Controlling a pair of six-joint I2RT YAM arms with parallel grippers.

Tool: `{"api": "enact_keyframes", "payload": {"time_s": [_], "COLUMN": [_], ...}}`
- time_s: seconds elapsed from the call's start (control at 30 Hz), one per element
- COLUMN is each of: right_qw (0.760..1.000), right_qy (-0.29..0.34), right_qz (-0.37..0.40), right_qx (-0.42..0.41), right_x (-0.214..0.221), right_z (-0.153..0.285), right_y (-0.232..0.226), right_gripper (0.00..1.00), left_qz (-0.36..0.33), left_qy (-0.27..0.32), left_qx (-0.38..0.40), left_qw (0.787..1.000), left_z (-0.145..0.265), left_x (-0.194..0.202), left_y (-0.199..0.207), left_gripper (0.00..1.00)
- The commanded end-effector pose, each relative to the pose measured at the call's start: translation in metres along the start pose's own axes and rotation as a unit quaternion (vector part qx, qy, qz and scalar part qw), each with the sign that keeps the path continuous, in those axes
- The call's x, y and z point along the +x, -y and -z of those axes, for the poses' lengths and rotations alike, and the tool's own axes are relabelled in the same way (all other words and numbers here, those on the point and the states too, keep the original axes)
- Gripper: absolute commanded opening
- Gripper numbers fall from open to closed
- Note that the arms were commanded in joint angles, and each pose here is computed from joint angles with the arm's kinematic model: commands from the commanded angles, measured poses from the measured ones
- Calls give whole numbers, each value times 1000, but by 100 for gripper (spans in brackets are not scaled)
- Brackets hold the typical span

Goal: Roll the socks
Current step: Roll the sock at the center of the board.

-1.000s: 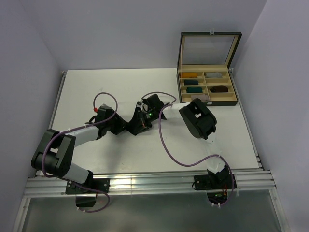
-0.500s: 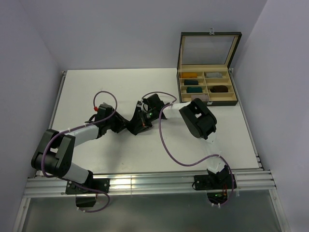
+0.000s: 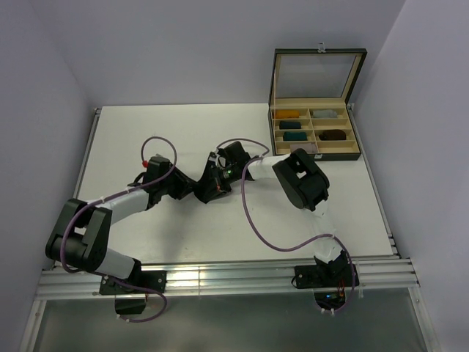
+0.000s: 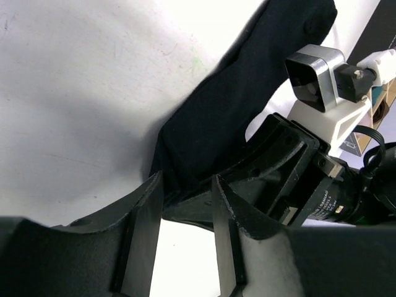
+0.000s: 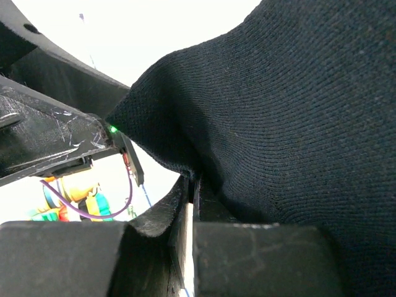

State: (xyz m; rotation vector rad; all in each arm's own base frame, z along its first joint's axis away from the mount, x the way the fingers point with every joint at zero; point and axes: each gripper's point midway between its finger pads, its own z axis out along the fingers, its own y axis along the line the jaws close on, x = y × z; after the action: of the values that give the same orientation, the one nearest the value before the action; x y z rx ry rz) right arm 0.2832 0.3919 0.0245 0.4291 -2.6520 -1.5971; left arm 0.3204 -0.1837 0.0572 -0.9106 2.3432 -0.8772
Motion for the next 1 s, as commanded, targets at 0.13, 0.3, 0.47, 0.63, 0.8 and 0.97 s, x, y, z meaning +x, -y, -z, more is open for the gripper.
{"api": "enact_keyframes", "payload": {"time_s": [0.13, 0.3, 0.47, 0.63, 0.8, 0.97], "right_qw": [1000, 1000, 1000, 1000, 999, 996], "right_qy": [1, 0, -5, -2, 7, 28], "right_qz": [-2, 1, -2, 5, 15, 37], "right_qx": [-7, -3, 6, 23, 32, 81], "right_x": [-3, -2, 1, 4, 9, 12], "right_z": [-1, 0, 0, 3, 12, 27], "right_y": [5, 6, 10, 15, 9, 12], "right_gripper": [0, 0, 0, 0, 4, 12], "left_qz": [3, 1, 1, 5, 11, 6], "left_qy": [-1, -5, -5, -4, -2, 1], "left_qx": [14, -2, -24, -83, -123, -140], "left_qw": [1000, 1000, 1000, 996, 992, 990], "left_z": [-5, -14, -21, -30, -33, -33], "left_x": [-5, -3, -4, -4, -3, -4], "left_y": [17, 8, -1, -26, -45, -54], "left_gripper": [32, 28, 23, 17, 16, 15]}}
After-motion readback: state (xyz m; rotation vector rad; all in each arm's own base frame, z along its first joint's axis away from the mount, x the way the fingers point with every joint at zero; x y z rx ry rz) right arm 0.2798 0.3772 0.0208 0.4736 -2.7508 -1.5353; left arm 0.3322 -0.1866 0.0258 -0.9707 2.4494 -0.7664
